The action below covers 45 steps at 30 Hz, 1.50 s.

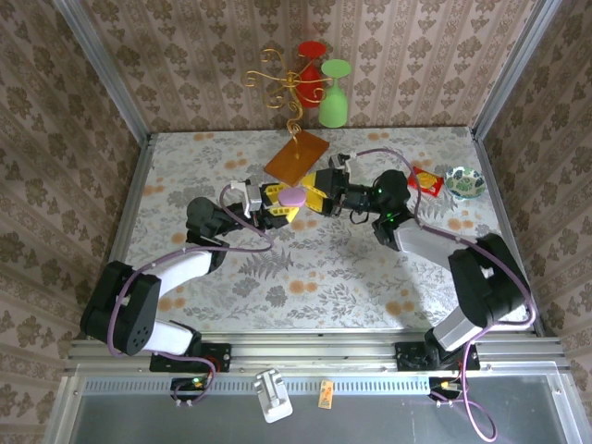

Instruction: Insert the wireless bluetooth earbuds into the charging case

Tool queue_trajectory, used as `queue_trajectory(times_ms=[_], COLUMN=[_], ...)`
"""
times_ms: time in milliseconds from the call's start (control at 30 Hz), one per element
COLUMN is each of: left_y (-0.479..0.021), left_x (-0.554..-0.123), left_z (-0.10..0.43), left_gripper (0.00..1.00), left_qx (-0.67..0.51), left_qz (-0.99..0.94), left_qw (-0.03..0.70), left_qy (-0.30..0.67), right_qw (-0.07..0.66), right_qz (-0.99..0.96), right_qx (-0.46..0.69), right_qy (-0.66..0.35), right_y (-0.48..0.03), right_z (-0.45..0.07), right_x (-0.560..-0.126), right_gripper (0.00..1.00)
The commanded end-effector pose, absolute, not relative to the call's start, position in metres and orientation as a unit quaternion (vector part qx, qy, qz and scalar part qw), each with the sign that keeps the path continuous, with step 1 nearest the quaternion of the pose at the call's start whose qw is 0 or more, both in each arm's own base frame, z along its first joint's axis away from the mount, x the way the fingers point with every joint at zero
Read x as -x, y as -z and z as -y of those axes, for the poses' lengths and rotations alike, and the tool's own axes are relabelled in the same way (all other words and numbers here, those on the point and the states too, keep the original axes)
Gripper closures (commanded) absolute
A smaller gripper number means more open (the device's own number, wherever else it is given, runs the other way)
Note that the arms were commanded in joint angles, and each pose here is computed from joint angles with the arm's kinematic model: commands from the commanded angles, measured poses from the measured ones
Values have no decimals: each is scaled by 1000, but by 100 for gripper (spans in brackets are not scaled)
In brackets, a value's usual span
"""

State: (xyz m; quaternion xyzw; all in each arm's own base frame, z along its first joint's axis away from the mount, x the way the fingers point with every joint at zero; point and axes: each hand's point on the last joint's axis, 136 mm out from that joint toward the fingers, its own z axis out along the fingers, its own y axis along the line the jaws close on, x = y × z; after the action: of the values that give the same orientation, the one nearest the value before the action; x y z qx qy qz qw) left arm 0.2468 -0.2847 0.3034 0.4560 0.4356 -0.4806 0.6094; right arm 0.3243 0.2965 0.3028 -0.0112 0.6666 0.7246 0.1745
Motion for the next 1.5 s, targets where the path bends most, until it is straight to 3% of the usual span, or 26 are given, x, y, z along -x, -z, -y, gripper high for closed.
queue_trajectory(times_ms=[0, 67, 167, 500, 933, 1167, 1467], left_y=[-303, -298, -292, -288, -295, -292, -298], left_x=[-237, -243, -242, -237, -230, -224, -219], left_z=[281, 273, 271, 272, 272, 274, 274], left_gripper=[88, 88, 90, 93, 94, 95, 95], left_qx=[-461, -449, -438, -434, -433, -445, -452], left_qz=[-434, -453, -476, -487, -480, -474, -463], left_qw=[594, 589, 567, 539, 532, 524, 530], left_qy=[497, 496, 511, 532, 547, 550, 548], right_qw=[250, 293, 337, 376, 377, 414, 411], right_qz=[-733, -753, -747, -727, -780, -786, -789], right_qx=[77, 122, 193, 365, 299, 251, 246], right_qy=[-628, -577, -539, -444, -400, -384, -383], right_y=[-289, -288, -298, -304, -277, -289, -288], right_z=[-288, -283, -279, -304, -306, -291, -287], right_x=[-323, -322, -313, -288, -326, -342, -346], right_gripper=[12, 6, 6, 6, 12, 16, 17])
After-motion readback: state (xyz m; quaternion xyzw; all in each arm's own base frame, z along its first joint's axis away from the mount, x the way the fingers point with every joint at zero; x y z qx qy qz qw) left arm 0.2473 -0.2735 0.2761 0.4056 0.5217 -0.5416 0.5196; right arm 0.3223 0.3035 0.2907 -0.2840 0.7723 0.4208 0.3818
